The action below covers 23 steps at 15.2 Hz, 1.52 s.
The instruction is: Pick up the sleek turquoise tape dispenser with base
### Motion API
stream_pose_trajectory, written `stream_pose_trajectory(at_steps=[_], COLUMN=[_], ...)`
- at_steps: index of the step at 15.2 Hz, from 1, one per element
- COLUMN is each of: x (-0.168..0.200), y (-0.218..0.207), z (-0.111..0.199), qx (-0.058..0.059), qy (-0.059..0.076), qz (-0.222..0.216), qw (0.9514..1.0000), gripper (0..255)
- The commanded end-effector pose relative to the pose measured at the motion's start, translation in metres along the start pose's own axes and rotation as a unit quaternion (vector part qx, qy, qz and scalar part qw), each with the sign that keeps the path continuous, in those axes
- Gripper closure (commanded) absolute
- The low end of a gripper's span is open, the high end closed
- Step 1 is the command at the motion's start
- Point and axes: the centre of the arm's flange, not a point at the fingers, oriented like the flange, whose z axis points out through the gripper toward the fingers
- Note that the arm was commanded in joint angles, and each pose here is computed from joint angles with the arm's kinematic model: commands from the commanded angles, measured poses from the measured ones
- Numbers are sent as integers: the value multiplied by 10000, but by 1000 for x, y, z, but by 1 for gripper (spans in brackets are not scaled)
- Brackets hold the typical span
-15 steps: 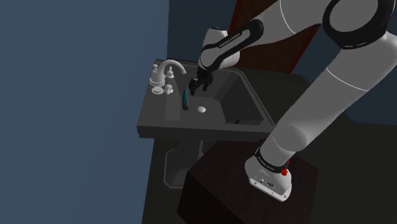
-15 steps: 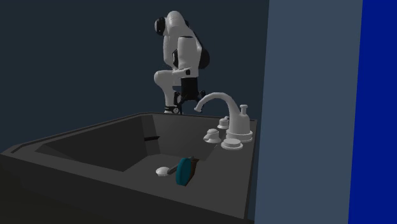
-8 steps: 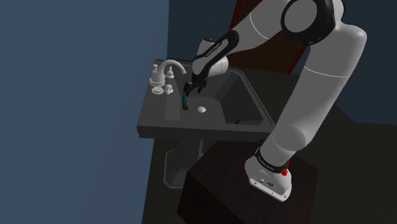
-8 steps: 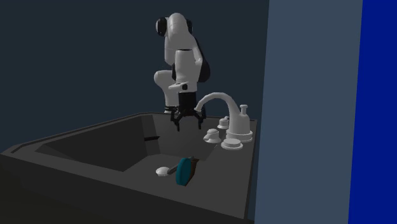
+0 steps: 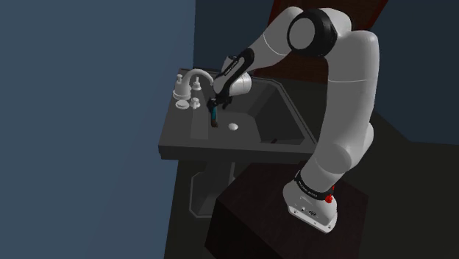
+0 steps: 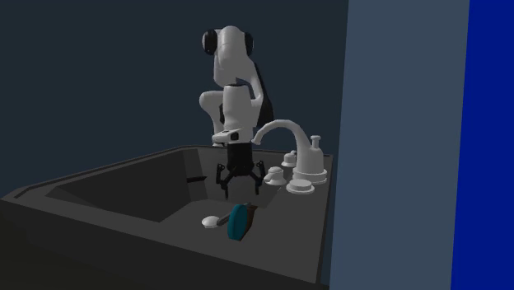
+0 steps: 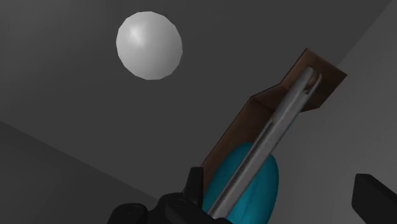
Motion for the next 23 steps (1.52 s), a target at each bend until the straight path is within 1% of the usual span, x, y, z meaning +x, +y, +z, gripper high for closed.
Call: stream_pose_trajectory(at_steps=[1,7,9,10,19,23], x=[4,-3,-3,-3,-3,1], y=[2,3,3,3,3,3], z=[12,46,46,46,46,26], qx=[-4,-4,-4,-4,-4,-4], qy=[26,26,26,26,26,26], qz=[19,19,19,19,19,19], qw=[10000,10000,10000,10000,10000,10000], gripper=[0,0,0,255,255,255])
